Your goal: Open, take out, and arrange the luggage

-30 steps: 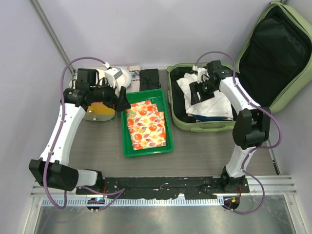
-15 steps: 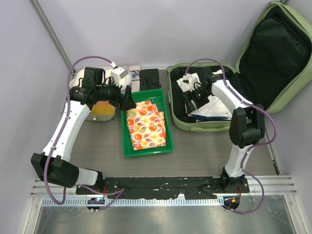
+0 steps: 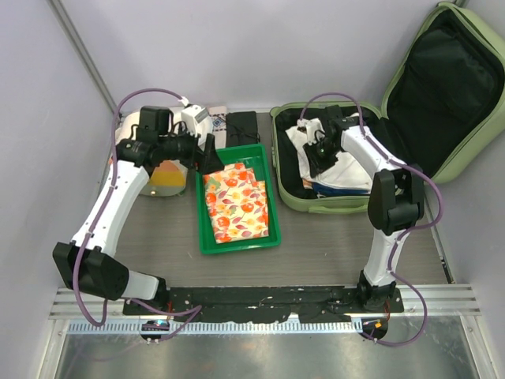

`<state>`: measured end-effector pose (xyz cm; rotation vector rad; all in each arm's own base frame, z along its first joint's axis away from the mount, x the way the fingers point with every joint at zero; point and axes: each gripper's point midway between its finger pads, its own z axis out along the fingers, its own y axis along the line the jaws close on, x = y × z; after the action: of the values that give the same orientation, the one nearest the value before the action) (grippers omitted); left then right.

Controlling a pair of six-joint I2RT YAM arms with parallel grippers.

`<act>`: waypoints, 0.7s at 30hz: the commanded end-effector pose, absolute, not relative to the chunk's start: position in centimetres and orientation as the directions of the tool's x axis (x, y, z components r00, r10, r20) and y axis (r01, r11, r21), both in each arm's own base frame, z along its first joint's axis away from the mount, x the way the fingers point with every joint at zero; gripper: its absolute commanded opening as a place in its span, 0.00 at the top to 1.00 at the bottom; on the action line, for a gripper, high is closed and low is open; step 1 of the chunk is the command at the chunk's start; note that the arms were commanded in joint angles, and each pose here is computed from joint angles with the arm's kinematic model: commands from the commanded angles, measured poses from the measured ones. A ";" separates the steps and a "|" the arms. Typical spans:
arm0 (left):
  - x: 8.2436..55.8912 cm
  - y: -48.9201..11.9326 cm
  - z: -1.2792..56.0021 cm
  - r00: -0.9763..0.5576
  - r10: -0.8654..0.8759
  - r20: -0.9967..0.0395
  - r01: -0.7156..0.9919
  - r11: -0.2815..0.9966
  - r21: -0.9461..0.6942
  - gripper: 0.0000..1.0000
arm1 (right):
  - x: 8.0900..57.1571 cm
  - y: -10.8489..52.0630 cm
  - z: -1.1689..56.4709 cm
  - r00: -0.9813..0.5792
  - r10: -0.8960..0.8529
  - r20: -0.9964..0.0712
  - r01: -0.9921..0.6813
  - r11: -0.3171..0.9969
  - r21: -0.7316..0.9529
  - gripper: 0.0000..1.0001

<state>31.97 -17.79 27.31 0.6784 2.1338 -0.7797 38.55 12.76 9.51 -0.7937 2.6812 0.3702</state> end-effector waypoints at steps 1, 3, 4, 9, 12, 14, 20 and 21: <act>33.5 -19.4 27.9 -0.560 0.154 -0.814 0.667 0.667 -0.332 0.13 | 40.0 13.7 15.3 -0.733 -0.448 -0.511 -0.579 0.806 0.124 0.89; 34.6 -19.5 27.5 -0.575 0.127 -0.808 0.633 0.695 -0.341 0.13 | 40.0 13.4 16.1 -0.731 -0.438 -0.524 -0.575 0.808 0.127 0.99; 35.3 -19.9 27.9 -0.575 0.089 -0.813 0.614 0.704 -0.357 0.13 | 40.1 13.2 16.9 -0.724 -0.430 -0.539 -0.573 0.810 0.125 0.99; 38.3 -23.1 28.7 -0.588 -0.058 -0.807 0.564 0.685 -0.461 0.01 | 40.0 12.8 19.7 -0.699 -0.392 -0.598 -0.579 0.801 0.153 0.99; 40.2 -25.2 28.4 -0.609 -0.132 -0.782 0.499 0.703 -0.507 0.00 | 39.4 12.7 21.3 -0.686 -0.379 -0.621 -0.591 0.788 0.173 0.99; 41.5 -26.1 28.9 -0.632 -0.229 -0.740 0.406 0.716 -0.568 0.00 | 38.7 12.6 22.2 -0.681 -0.369 -0.632 -0.596 0.781 0.187 0.99; 44.6 -30.4 27.3 -0.684 -0.449 -0.575 0.145 0.688 -0.711 0.00 | 37.0 12.7 23.0 -0.685 -0.344 -0.643 -0.594 0.774 0.220 0.99; 45.0 -30.9 27.4 -0.677 -0.469 -0.568 0.135 0.679 -0.721 0.01 | 36.9 12.8 23.0 -0.687 -0.334 -0.646 -0.591 0.774 0.228 0.99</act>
<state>42.26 -28.70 23.17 0.0086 2.2508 -0.8957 38.88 11.49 19.63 -0.6844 2.4599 0.4675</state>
